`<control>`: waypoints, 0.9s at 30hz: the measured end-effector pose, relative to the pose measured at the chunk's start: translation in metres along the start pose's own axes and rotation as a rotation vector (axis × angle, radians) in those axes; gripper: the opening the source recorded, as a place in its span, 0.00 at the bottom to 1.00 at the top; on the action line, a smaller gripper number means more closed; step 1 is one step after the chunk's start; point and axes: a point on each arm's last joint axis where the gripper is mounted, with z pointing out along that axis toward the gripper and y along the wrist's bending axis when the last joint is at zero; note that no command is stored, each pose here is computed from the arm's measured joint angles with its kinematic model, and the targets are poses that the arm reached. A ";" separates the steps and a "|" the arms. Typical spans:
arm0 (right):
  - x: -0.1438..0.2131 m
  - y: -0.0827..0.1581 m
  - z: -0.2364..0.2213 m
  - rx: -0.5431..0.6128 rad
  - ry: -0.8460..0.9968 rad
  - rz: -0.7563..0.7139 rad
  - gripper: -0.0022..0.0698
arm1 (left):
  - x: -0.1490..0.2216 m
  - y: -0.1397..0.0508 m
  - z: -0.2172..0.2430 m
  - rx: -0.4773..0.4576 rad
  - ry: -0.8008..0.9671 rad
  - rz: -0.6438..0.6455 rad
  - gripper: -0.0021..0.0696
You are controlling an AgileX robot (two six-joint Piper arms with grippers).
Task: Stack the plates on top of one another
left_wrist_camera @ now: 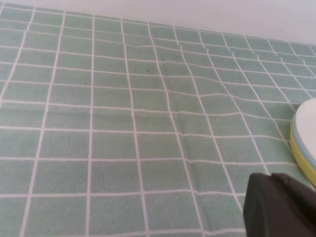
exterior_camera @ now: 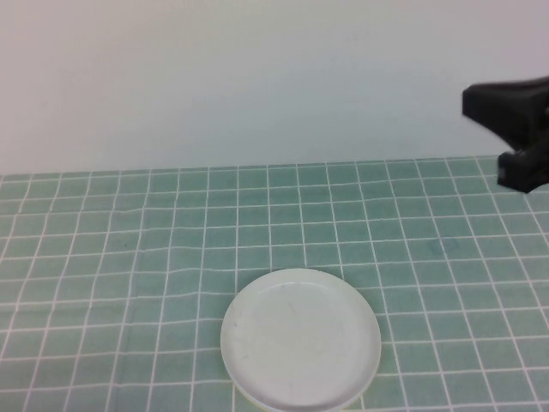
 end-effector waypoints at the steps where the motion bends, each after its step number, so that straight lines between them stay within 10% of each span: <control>1: -0.003 0.001 -0.005 0.001 -0.020 0.009 0.03 | 0.000 0.000 0.000 0.000 0.000 0.000 0.03; 16: -0.007 0.003 -0.019 0.029 -0.096 0.113 0.03 | 0.000 0.000 0.000 0.000 0.000 0.000 0.03; 27: 0.046 0.005 -0.103 0.293 -0.271 0.208 0.03 | 0.000 0.000 0.000 0.000 0.000 0.000 0.03</control>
